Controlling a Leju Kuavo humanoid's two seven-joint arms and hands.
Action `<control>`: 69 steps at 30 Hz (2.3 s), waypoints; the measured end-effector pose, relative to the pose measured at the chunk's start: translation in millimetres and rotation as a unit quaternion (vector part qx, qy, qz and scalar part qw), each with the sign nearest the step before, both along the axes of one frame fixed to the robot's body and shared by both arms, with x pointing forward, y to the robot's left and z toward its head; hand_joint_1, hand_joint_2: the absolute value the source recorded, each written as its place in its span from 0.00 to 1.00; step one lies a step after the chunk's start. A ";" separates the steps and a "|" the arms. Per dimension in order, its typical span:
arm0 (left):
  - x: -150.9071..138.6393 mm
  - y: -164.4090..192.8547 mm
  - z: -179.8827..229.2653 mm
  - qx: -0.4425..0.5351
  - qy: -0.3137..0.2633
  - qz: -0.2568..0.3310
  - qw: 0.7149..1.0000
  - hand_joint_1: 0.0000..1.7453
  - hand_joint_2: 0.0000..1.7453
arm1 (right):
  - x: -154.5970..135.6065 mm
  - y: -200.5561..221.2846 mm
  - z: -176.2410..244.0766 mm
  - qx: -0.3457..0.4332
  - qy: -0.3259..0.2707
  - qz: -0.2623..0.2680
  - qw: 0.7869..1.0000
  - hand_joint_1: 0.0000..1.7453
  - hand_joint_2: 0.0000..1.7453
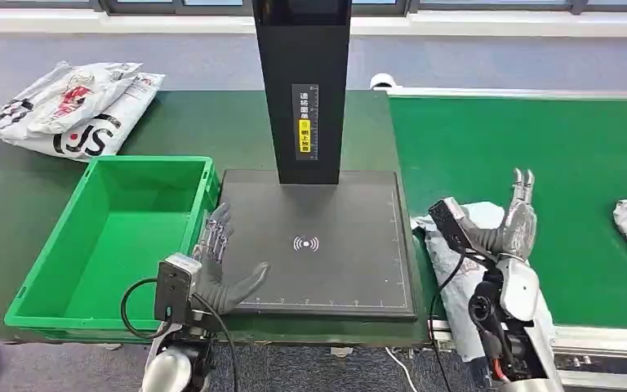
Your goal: Moved the parcel from conveyor to table for the left to box.
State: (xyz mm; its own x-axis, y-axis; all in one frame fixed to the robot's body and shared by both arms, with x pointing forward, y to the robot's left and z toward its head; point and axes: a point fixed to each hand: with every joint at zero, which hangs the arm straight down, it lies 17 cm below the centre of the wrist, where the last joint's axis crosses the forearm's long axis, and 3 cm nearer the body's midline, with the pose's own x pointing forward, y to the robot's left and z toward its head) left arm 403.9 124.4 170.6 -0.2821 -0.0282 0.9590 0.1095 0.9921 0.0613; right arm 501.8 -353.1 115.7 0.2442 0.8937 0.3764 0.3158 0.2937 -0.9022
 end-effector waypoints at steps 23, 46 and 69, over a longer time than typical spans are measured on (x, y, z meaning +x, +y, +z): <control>-5.0 0.5 -7.3 0.008 0.012 0.000 1.000 0.00 1.00 | -106.3 -29.3 -171.4 -0.014 0.242 -0.086 0.966 0.00 1.00; -16.1 4.7 -9.1 0.002 0.019 0.007 1.000 0.00 1.00 | -133.8 -37.9 -219.9 0.006 0.317 -0.112 0.942 1.00 1.00; -24.7 7.9 -10.3 0.006 0.020 0.015 1.000 0.00 1.00 | -97.2 -10.8 -79.9 0.043 0.070 -0.053 0.995 1.00 1.00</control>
State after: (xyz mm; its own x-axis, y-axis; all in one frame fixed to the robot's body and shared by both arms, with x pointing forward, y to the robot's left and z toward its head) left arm 379.2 132.3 160.3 -0.2428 -0.0469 0.9689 0.0819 0.9943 0.0687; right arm 404.6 -364.0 35.8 0.3907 0.8264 0.4055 0.2220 0.3430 -0.9127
